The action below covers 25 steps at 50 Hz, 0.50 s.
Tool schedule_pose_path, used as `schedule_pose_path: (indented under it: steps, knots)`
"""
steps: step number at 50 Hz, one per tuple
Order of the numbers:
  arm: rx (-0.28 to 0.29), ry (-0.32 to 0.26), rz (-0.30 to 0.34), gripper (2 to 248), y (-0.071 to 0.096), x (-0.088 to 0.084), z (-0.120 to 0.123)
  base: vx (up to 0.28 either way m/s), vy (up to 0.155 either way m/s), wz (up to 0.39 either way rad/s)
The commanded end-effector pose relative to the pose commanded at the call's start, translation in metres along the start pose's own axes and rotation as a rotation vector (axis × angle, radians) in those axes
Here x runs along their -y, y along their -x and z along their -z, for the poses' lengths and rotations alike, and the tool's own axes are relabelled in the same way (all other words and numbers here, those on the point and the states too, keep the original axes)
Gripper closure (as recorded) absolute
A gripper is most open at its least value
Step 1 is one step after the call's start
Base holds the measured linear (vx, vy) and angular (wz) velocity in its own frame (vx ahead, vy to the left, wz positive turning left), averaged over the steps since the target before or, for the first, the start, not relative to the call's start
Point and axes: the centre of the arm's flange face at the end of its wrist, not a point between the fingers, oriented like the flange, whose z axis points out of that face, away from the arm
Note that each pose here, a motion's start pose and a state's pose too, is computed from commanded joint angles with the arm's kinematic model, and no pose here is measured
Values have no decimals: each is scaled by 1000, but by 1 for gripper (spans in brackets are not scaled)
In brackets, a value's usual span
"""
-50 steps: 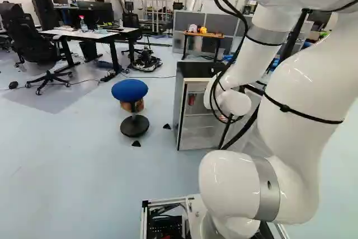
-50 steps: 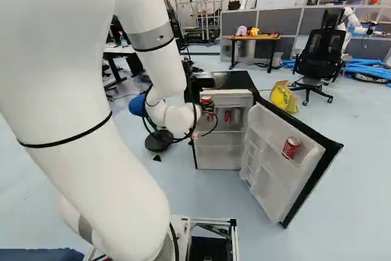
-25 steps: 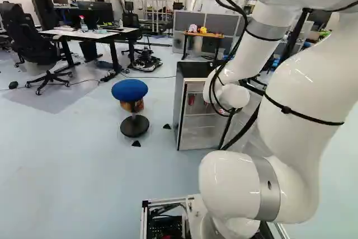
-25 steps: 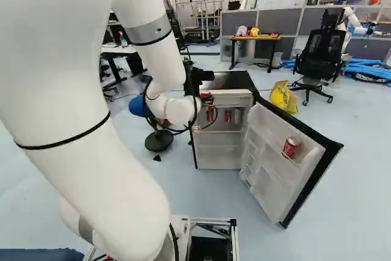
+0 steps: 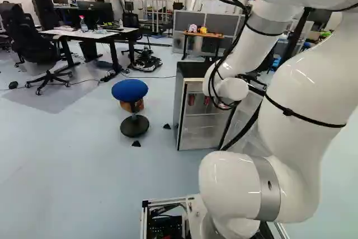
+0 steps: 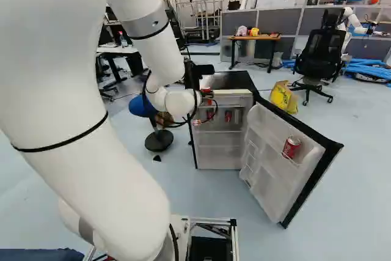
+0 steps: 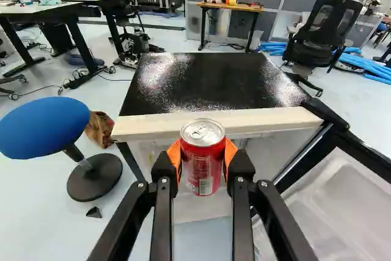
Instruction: Grab a drink from the fridge
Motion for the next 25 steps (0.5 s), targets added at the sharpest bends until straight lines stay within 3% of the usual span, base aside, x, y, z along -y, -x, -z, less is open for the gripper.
schedule_pose_path:
  steps: [25]
  knots:
    - [26,13,-12,158,-22,1,-3,0,0,0]
